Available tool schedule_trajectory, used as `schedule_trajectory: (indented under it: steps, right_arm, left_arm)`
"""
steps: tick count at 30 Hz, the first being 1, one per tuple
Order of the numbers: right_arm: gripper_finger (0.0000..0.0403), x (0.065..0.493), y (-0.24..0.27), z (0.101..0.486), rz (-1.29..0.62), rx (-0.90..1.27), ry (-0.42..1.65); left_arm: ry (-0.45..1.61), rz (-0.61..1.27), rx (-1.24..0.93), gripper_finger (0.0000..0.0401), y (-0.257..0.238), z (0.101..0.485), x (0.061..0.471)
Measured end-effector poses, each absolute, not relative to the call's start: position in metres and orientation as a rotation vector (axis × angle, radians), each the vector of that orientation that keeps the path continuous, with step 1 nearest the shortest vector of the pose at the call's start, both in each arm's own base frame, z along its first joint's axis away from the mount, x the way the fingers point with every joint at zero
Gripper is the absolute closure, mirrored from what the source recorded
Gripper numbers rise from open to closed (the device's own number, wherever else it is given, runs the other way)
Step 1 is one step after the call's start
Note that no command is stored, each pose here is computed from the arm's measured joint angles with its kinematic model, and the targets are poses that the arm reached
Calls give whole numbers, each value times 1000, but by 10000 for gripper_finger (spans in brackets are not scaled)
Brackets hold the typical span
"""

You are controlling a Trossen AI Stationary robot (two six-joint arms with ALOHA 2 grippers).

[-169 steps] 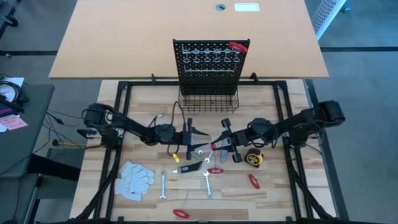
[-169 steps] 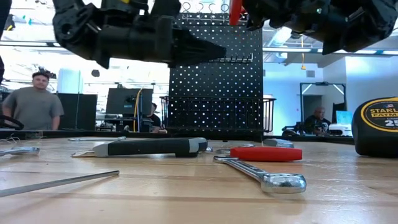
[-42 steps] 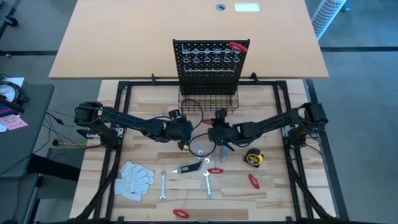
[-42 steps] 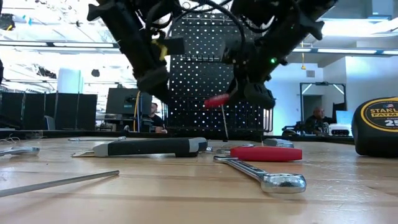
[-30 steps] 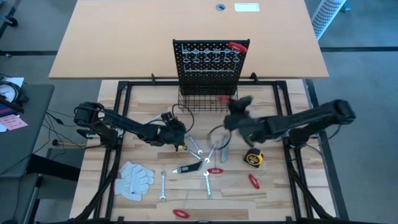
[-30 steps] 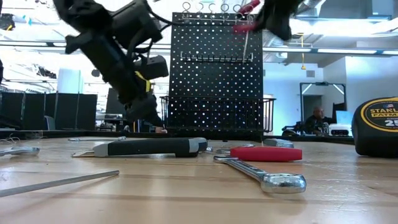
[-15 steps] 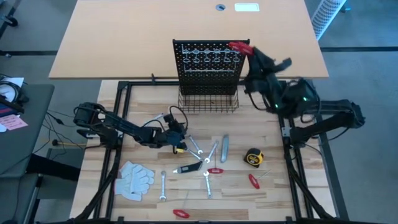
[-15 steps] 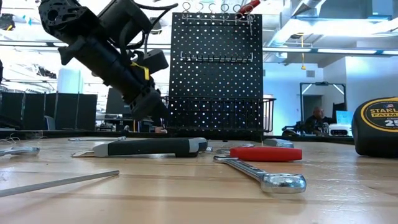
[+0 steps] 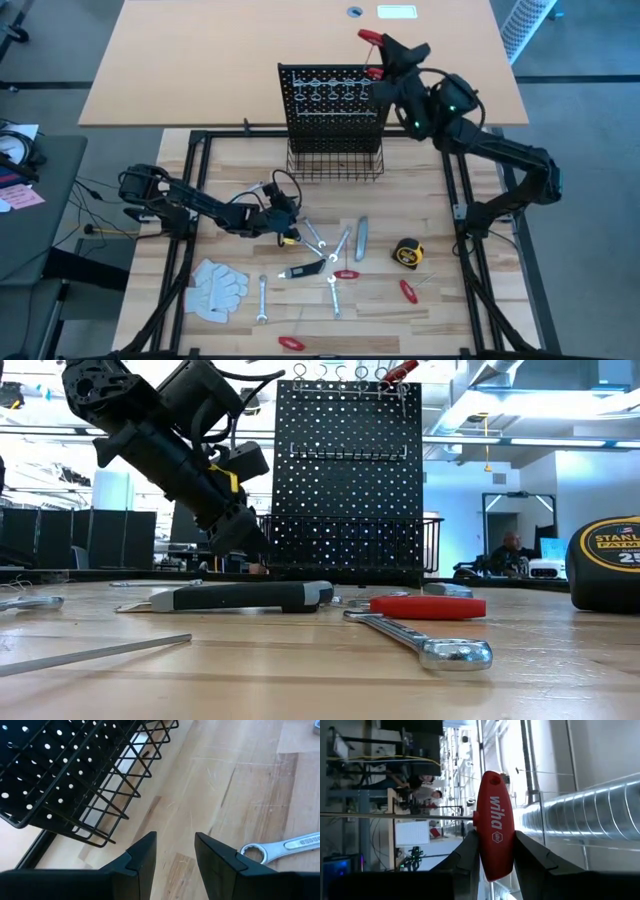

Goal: Hang tools onto peg board
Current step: Hang the red allen wrench on the pegboard

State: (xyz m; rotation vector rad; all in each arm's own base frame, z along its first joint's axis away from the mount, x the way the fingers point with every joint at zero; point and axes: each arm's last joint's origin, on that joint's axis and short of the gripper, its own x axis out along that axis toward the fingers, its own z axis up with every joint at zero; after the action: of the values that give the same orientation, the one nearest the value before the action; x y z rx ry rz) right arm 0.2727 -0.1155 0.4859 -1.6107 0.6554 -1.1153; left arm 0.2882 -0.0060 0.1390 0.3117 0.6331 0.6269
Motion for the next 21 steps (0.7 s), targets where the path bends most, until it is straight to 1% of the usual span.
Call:
schedule_trajectory:
  steps: [4,8,14,21]
  right_arm:
    - [304,274,-113,486,-1079,-1623,673]
    - [304,270,-109,495,-1046,-1622,683]
    - [304,263,-105,508,-949,-1507,686]
    - [304,265,-115,500,-873,-1438,714]
  left_arm:
    - [640,613,306,271,-6,136,286]
    - [638,614,304,271,-6,137,286]
    - [637,614,303,271,-6,137,286]
    - [619,614,295,271,-6,138,287]
